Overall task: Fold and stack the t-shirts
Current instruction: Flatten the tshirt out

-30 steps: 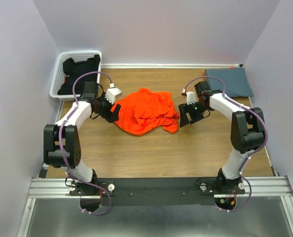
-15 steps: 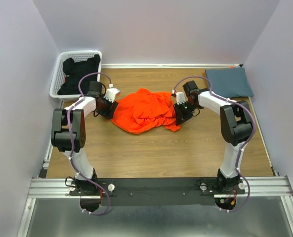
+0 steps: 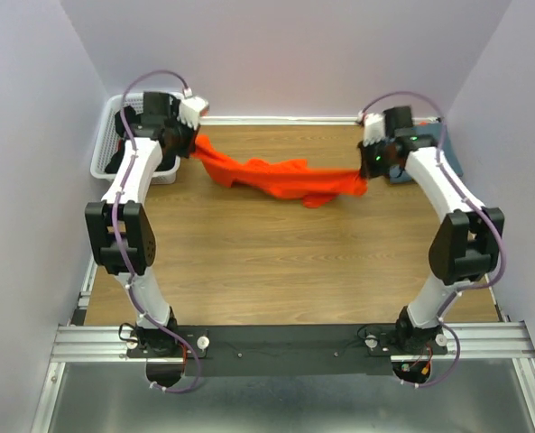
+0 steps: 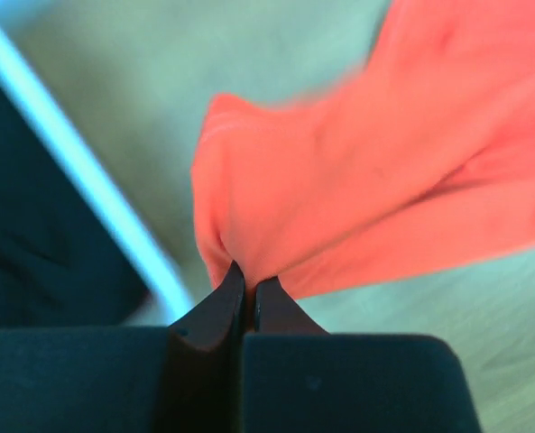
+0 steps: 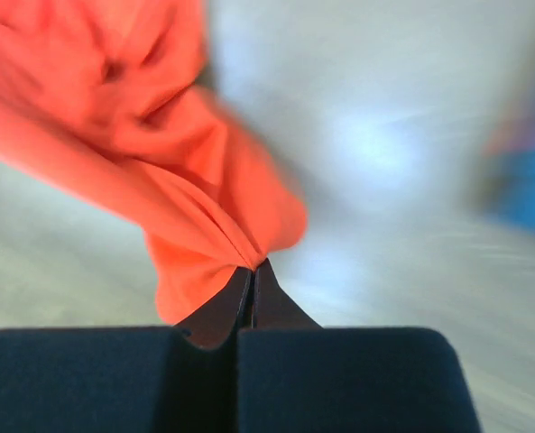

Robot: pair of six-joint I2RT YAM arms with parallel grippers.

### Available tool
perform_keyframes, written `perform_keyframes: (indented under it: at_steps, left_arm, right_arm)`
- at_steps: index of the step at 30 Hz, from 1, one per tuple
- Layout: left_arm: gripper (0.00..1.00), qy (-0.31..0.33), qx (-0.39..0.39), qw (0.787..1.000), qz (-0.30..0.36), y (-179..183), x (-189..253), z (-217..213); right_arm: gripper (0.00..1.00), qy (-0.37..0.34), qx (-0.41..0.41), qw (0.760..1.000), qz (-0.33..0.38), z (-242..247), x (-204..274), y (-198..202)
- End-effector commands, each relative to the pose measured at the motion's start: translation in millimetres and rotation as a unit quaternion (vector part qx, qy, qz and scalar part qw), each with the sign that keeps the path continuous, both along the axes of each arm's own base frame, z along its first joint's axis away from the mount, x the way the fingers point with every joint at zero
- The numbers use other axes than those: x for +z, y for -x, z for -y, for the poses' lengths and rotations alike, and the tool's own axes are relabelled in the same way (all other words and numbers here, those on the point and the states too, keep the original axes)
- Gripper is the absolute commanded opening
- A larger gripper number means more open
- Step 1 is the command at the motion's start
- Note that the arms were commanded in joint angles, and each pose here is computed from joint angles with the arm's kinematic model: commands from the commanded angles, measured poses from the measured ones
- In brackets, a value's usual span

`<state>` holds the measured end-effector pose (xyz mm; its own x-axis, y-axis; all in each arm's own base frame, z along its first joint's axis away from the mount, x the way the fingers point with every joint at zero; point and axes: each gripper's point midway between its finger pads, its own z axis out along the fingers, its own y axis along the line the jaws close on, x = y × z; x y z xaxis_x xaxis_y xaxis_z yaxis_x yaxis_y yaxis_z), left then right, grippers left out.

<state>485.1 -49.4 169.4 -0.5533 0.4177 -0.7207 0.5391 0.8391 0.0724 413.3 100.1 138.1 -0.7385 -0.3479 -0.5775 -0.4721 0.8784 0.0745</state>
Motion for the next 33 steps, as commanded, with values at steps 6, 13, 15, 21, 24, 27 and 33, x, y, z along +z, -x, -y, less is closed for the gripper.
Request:
perform_keyframes:
  at_steps: [6, 13, 15, 21, 24, 27, 33]
  left_arm:
    - [0.0, 0.072, -0.016, 0.989, 0.131, -5, 159, 10]
    - [0.0, 0.07, -0.026, 0.982, 0.173, 33, 198, 6]
    - [0.0, 0.07, -0.036, 0.982, 0.173, 42, 202, 8]
    - [0.0, 0.076, -0.038, 0.975, 0.205, 66, 230, 11]
    - [0.0, 0.077, -0.024, 0.98, 0.184, 47, 215, 7]
    - [0.0, 0.093, -0.025, 0.979, 0.177, 29, 216, 11]
    - [0.0, 0.124, -0.02, 0.973, 0.192, -36, 230, 14]
  right_arm:
    - [0.01, 0.082, -0.081, 0.971, 0.21, 83, 154, -54]
    - [0.01, 0.112, -0.091, 0.943, 0.299, 98, 232, -36]
    - [0.01, 0.116, -0.091, 0.941, 0.304, 100, 237, -30]
    - [0.0, 0.132, -0.101, 0.936, 0.311, 108, 244, -18]
    - [0.0, 0.136, -0.102, 0.938, 0.303, 108, 235, -35]
    - [0.01, 0.137, -0.107, 0.937, 0.304, 109, 232, -65]
    - [0.0, 0.141, -0.13, 0.922, 0.336, 113, 247, -130]
